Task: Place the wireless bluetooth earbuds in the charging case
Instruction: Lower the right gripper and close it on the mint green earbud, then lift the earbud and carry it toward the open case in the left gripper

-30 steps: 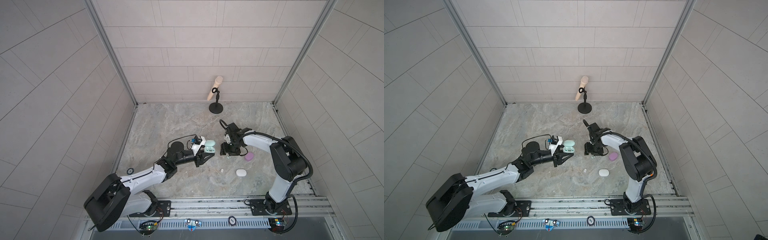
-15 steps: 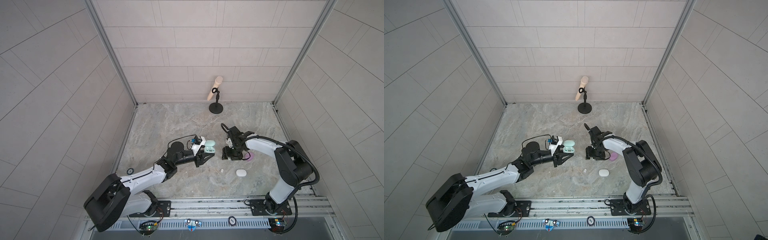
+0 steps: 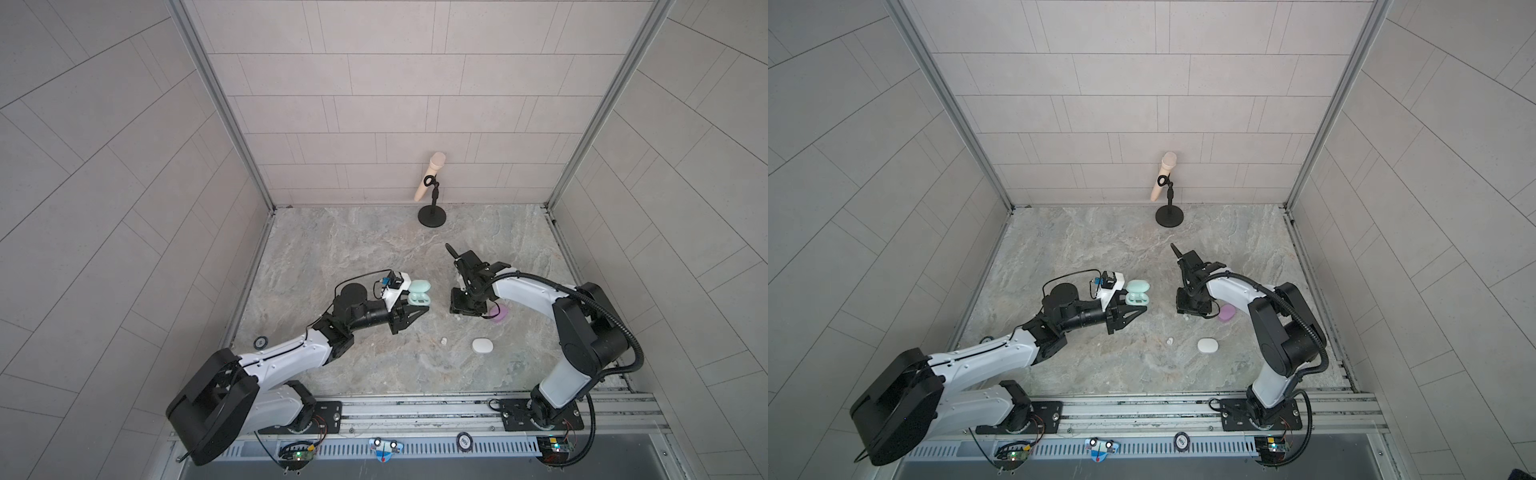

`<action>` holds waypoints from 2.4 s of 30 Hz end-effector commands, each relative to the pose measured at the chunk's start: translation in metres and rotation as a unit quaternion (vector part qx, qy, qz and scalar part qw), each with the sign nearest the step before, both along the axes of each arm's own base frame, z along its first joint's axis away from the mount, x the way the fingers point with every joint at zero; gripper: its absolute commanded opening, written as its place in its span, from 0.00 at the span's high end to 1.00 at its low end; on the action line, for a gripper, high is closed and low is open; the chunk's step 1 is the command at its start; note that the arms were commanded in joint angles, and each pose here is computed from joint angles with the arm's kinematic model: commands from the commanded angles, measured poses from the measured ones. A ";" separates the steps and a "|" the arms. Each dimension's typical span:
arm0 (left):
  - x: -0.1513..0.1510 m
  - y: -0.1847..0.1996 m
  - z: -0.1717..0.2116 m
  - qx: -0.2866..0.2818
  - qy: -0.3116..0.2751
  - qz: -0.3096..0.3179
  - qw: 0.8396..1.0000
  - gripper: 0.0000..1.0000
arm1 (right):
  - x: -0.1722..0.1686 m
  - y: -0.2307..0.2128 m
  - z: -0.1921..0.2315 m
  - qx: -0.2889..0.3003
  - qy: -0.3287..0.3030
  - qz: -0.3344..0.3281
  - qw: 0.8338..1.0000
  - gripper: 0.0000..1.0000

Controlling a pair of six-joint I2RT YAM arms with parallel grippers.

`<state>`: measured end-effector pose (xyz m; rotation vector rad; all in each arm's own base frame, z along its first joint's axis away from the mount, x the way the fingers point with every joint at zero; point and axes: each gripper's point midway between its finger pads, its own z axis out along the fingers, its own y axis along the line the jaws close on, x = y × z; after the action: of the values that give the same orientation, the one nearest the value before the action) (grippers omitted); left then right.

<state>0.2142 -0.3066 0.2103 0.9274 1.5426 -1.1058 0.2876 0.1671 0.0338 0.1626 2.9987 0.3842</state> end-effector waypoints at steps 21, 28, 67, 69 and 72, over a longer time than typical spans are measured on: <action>-0.001 0.003 0.007 -0.012 -0.015 0.002 1.000 0.93 | -0.011 0.001 -0.027 -0.061 0.043 0.018 0.997 0.70; -0.001 0.004 0.008 -0.013 -0.017 0.002 1.000 0.93 | -0.019 -0.008 -0.032 -0.082 0.056 0.026 0.995 0.76; 0.007 -0.007 0.022 -0.028 -0.030 -0.007 0.999 0.93 | 0.002 0.028 0.161 0.170 -0.160 0.026 0.972 0.88; 0.009 -0.009 0.025 -0.030 -0.033 -0.009 0.999 0.93 | -0.001 0.030 0.179 0.193 -0.176 0.030 0.965 0.88; 0.011 -0.012 0.029 -0.033 -0.038 -0.012 0.999 0.93 | -0.006 0.033 0.206 0.220 -0.201 0.040 0.954 0.88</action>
<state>0.2206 -0.3140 0.2154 0.9320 1.5160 -1.1147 0.2877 0.1929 0.2091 0.0279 2.5583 0.8574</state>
